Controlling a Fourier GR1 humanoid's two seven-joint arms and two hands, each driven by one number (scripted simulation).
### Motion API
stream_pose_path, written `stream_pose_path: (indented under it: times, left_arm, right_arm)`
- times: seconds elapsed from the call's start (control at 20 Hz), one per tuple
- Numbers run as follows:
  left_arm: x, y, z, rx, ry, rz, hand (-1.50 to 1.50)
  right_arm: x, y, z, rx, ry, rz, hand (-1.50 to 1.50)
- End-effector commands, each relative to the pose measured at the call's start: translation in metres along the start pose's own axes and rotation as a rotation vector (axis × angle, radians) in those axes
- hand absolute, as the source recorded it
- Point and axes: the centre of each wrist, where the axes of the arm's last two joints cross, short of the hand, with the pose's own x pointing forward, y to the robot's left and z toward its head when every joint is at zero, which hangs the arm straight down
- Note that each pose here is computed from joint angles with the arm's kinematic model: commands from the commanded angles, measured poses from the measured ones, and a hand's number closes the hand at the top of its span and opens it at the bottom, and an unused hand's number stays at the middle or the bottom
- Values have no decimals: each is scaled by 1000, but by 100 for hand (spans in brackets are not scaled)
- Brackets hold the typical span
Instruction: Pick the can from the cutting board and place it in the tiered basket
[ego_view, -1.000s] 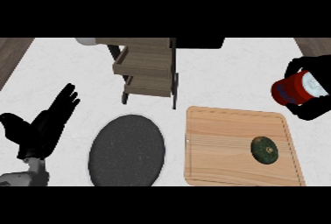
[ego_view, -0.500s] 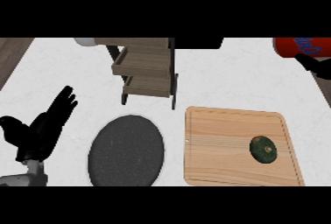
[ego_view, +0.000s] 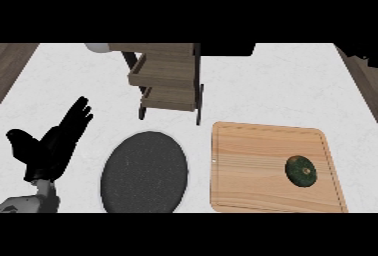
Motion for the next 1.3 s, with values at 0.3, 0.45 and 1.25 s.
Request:
stream_pose_path:
  times: [0.3, 0.45, 1.25]
  left_arm:
    - [-1, -7, -1, 19, -9, 2, 0]
    - [-6, 4, 5, -1, -5, -5, 0]
    - [0, 9, 7, -20, 9, -14, 0]
  right_arm:
    - [115, 34, -57, 50, -12, -19, 150]
    - [125, 63, -72, 68, -6, -37, 150]
    - [120, 138, -119, 140, 100, -19, 150]
